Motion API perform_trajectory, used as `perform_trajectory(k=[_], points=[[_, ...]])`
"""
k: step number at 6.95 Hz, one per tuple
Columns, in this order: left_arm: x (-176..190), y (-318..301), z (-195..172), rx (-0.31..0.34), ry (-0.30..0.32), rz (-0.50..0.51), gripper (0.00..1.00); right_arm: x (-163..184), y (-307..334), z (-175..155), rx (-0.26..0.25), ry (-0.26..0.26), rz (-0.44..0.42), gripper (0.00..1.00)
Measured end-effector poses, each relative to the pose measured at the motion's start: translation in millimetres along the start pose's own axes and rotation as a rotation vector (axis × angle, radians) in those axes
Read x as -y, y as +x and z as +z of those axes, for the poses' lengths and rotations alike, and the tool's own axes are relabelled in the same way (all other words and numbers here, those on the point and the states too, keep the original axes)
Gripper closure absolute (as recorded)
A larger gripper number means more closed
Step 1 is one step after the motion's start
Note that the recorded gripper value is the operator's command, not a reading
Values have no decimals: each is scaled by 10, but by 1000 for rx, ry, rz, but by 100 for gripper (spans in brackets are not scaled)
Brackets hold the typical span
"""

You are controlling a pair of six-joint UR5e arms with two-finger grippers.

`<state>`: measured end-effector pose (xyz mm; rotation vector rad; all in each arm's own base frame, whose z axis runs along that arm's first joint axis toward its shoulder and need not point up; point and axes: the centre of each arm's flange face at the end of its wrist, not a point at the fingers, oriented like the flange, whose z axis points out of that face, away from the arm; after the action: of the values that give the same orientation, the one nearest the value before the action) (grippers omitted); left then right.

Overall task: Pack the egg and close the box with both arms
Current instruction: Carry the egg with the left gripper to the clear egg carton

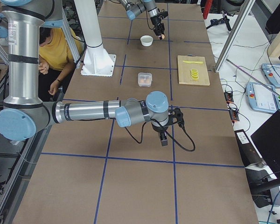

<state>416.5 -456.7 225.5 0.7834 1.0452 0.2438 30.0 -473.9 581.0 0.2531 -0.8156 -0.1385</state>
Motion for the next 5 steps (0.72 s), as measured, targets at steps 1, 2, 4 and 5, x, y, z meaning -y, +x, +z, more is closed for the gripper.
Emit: perform_trajectory(k=[1,2,4,5], points=[[-16,145,103,-97,92,70,100,11,-5,-4,0,1,-1,0],[-148,311,245,-150,174,102,100,14,-6,-5,0,2,-2,0],[-404,855,454,-218,289,122,100,16,-6,-5,0,2,-1,0],[-435,1145,640,-249,328,167,100,16,-6,-5,0,2,-1,0]])
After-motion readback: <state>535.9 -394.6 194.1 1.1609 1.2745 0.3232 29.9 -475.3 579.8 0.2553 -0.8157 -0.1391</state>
